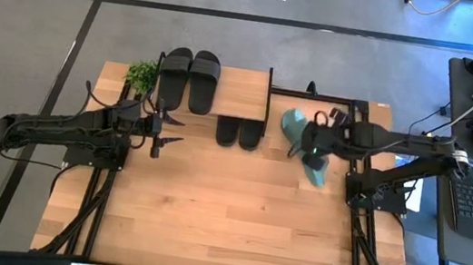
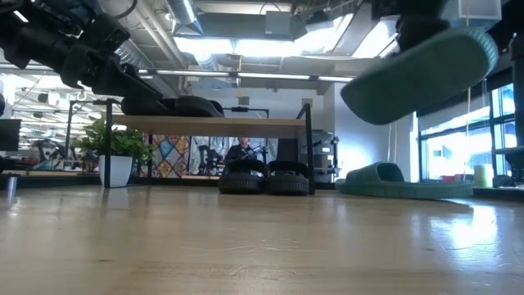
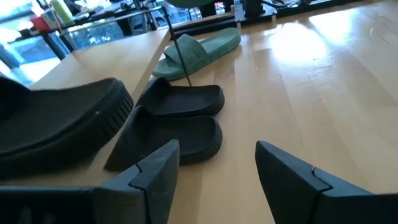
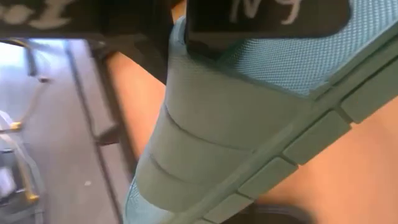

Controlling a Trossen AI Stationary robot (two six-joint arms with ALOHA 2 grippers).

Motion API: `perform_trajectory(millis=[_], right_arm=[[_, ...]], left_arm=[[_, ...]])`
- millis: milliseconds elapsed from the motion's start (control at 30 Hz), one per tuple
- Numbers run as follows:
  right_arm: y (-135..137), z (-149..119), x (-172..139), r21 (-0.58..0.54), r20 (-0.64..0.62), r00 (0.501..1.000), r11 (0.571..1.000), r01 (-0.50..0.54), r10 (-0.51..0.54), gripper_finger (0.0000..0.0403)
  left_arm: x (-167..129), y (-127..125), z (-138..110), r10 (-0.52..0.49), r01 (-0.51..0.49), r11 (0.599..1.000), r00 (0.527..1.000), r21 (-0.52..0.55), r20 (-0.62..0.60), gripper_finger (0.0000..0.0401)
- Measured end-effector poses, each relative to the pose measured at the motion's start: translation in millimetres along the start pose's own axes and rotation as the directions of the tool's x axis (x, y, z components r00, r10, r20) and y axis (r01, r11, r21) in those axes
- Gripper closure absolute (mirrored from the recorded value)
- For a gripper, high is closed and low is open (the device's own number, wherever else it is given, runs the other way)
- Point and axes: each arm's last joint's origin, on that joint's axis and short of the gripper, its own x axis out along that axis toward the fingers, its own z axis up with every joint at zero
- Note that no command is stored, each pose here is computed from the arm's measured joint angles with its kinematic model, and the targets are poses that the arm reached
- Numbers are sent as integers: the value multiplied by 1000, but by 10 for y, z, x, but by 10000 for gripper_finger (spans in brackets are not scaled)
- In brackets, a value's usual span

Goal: Pick and place slides into the shelf
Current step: Put the right blue slipper under the shelf

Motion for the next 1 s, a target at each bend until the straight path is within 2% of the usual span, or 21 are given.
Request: perform_trajectory(millis=[233, 467, 600, 667, 800, 1000], right_arm=[[693, 114, -142, -26, -40, 987, 987, -156, 155, 390], [1493, 377, -64, -85, -79, 981, 979, -186, 179, 390], [1879, 644, 37, -175, -89, 981, 967, -186, 172, 390], [2050, 789, 89, -269, -81, 981, 944, -189, 174, 390], [2314, 1090, 200, -426, -35, 986, 890, -162, 163, 390], [2445, 1543, 421, -505, 21, 986, 853, -131, 164, 390]], left_arm=[[0, -4, -13, -5, 4, 999, 1000, -53, -14, 197], [-1, -11, -33, -13, 10, 997, 999, -71, -34, 197], [-3, -13, -36, -15, 10, 994, 999, -109, -41, 197], [-2, -15, -44, -17, 12, 994, 999, -109, -49, 197], [-2, -15, -44, -17, 12, 994, 999, -109, -49, 197], [-2, -15, -44, -17, 11, 994, 999, -109, -49, 197]])
